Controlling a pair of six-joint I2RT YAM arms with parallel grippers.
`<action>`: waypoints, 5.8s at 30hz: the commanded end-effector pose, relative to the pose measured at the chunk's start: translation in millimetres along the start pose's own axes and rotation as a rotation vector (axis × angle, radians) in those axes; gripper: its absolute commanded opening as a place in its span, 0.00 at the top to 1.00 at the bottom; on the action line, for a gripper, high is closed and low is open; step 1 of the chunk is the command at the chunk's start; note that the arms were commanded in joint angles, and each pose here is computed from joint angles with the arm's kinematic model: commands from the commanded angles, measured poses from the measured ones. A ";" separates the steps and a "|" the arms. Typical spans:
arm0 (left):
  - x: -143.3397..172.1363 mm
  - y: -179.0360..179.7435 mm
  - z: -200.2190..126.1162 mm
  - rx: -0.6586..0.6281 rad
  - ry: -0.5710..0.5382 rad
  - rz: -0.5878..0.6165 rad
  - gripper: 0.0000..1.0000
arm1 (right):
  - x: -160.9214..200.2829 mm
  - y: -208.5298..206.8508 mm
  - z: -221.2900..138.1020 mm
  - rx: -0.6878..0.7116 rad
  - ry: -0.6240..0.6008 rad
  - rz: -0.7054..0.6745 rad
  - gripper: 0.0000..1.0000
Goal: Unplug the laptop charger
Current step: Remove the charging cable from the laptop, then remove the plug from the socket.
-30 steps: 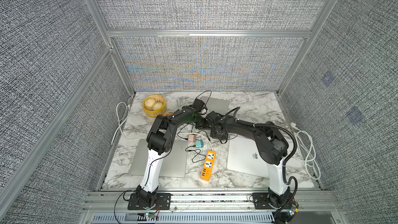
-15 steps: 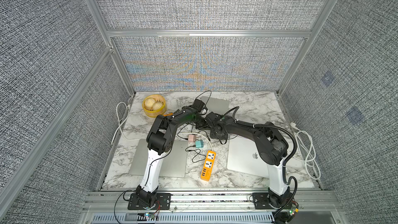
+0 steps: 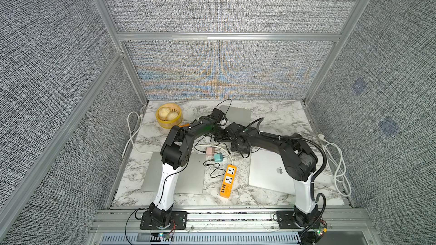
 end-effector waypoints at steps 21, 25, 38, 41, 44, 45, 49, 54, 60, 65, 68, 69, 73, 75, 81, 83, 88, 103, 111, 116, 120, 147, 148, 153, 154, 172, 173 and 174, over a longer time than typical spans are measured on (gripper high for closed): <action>6.2 3.8 -2.6 -0.055 0.027 -0.027 0.81 | 15.1 -5.6 -26.7 0.001 0.051 -0.063 0.67; 4.4 1.5 -6.0 -0.055 0.018 -0.024 0.81 | 7.5 -1.2 -47.7 -0.031 0.022 -0.063 0.59; -11.0 -16.5 -26.3 -0.041 -0.078 0.016 0.82 | -34.1 -26.7 -128.3 -0.088 -0.109 0.061 0.47; -18.2 -23.5 -27.6 -0.026 -0.114 0.037 0.82 | -50.1 -51.9 -142.5 -0.046 -0.122 0.137 0.41; -24.0 -31.3 -24.8 -0.009 -0.149 0.066 0.82 | -65.2 -74.8 -153.4 0.003 -0.111 0.207 0.36; -25.5 -34.7 -23.5 -0.002 -0.161 0.080 0.82 | -70.0 -81.4 -155.8 0.019 -0.112 0.231 0.35; -31.8 -46.5 -17.6 0.032 -0.206 0.134 0.82 | -85.7 -103.2 -153.1 0.066 -0.056 0.316 0.32; -37.2 -59.6 -10.9 0.061 -0.245 0.189 0.82 | -102.1 -122.3 -139.9 0.093 0.049 0.389 0.28; -39.9 -66.3 6.6 0.114 -0.258 0.181 0.82 | -116.5 -135.4 -120.4 0.139 0.096 0.395 0.26; -39.5 -74.5 19.3 0.156 -0.251 0.183 0.82 | -123.6 -136.9 -104.1 0.152 0.137 0.360 0.26; -38.7 -76.8 24.0 0.163 -0.243 0.188 0.82 | -126.3 -135.9 -93.5 0.151 0.172 0.349 0.26; -38.6 -77.5 25.2 0.166 -0.241 0.188 0.82 | -126.9 -134.8 -89.7 0.147 0.187 0.345 0.26; -37.0 -80.4 29.5 0.173 -0.235 0.188 0.82 | -127.7 -131.6 -79.8 0.155 0.219 0.337 0.26; -35.8 -81.6 32.8 0.176 -0.230 0.189 0.82 | -128.0 -130.6 -76.0 0.155 0.223 0.334 0.26; -34.9 -83.7 41.7 0.191 -0.222 0.185 0.82 | -133.3 -126.2 -68.1 0.149 0.225 0.336 0.26; -35.9 -85.4 45.4 0.199 -0.219 0.183 0.82 | -134.1 -124.8 -64.8 0.150 0.230 0.340 0.26; -41.5 -90.6 52.7 0.222 -0.217 0.180 0.82 | -130.2 -125.5 -56.4 0.148 0.243 0.349 0.29; -39.0 -82.8 75.9 0.241 -0.189 0.131 0.83 | -129.6 -123.2 -45.9 0.150 0.262 0.319 0.42; -38.1 -82.3 79.9 0.243 -0.181 0.125 0.83 | -128.7 -121.9 -41.4 0.160 0.263 0.307 0.47; -34.6 -79.4 84.0 0.226 -0.166 0.118 0.83 | -128.0 -121.4 -38.1 0.164 0.270 0.306 0.53; -30.0 -72.8 88.5 0.189 -0.150 0.081 0.84 | -128.3 -119.6 -40.0 0.156 0.269 0.302 0.65; -13.5 -63.2 109.5 0.113 -0.059 -0.003 0.85 | -127.6 -114.9 -44.7 0.208 0.242 0.225 0.85; -13.1 -63.7 110.2 0.112 -0.054 -0.004 0.85 | -127.0 -114.5 -43.5 0.211 0.244 0.225 0.84; -10.7 -61.9 113.1 0.103 -0.039 -0.013 0.85 | -127.7 -111.1 -43.6 0.200 0.248 0.223 0.85; -10.8 -61.9 112.9 0.104 -0.039 -0.013 0.85 | -128.3 -109.4 -45.4 0.189 0.248 0.223 0.85; -31.7 -87.9 93.8 0.196 -0.088 0.010 0.85 | -145.6 -117.3 -85.4 0.055 0.169 0.321 0.86; -37.9 -94.1 86.7 0.215 -0.109 0.016 0.85 | -148.0 -117.6 -87.8 0.053 0.148 0.320 0.86; -42.7 -99.6 80.9 0.229 -0.125 0.019 0.85 | -150.1 -117.7 -88.0 0.055 0.133 0.318 0.87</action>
Point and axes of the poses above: each gripper's point midway between its finger pads, its own z axis out along the fingers, its own y axis along the line the jaws close on, x = y × z, the point moved 8 cm from there along -z, back along the fingers, and after that the axes turned 15 degrees about z, right-handed, at the moved point
